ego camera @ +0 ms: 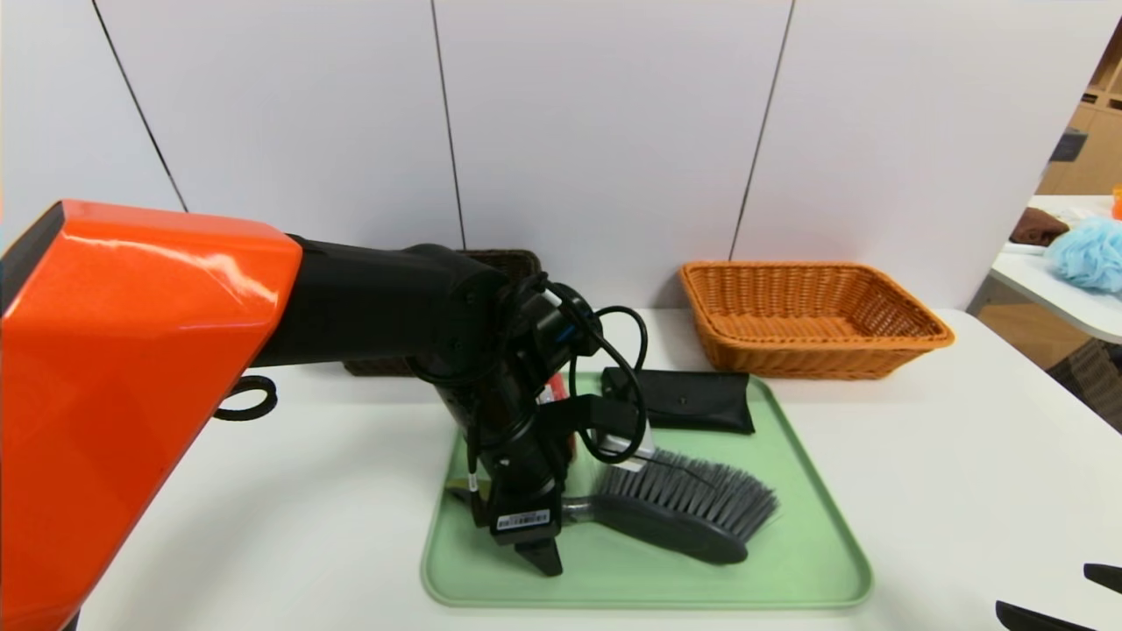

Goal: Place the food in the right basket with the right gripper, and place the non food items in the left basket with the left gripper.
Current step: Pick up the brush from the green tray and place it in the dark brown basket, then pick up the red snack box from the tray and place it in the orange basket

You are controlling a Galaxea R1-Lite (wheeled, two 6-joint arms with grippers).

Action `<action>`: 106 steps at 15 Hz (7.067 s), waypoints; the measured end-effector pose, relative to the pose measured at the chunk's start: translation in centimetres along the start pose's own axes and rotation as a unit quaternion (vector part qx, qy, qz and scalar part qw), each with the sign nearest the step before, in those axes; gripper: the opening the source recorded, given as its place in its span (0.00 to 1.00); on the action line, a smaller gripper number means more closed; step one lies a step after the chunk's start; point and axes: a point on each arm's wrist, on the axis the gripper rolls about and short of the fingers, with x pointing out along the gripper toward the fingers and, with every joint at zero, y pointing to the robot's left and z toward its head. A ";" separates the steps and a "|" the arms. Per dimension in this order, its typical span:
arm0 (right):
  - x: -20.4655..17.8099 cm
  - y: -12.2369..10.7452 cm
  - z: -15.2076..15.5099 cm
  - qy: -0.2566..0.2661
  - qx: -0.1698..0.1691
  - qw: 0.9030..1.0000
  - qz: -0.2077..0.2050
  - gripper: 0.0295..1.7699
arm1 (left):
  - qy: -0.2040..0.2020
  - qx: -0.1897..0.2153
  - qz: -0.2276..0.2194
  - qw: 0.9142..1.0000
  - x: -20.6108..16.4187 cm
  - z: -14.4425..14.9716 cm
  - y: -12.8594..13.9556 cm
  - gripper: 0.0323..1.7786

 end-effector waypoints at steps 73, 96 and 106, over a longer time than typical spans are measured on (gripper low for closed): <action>-0.7 0.3 -2.9 -0.007 0.014 1.000 0.002 0.97 | -0.239 -0.073 0.245 0.937 -14.8 -18.0 13.8 0.17; -0.9 0.4 -3.4 -0.013 0.012 1.000 0.002 0.97 | -0.232 -0.098 0.236 0.939 -13.3 -19.9 14.9 0.57; -1.0 0.4 -3.4 -0.016 0.018 1.000 0.005 0.97 | -0.301 -0.198 0.231 0.904 -17.8 -16.1 12.2 0.85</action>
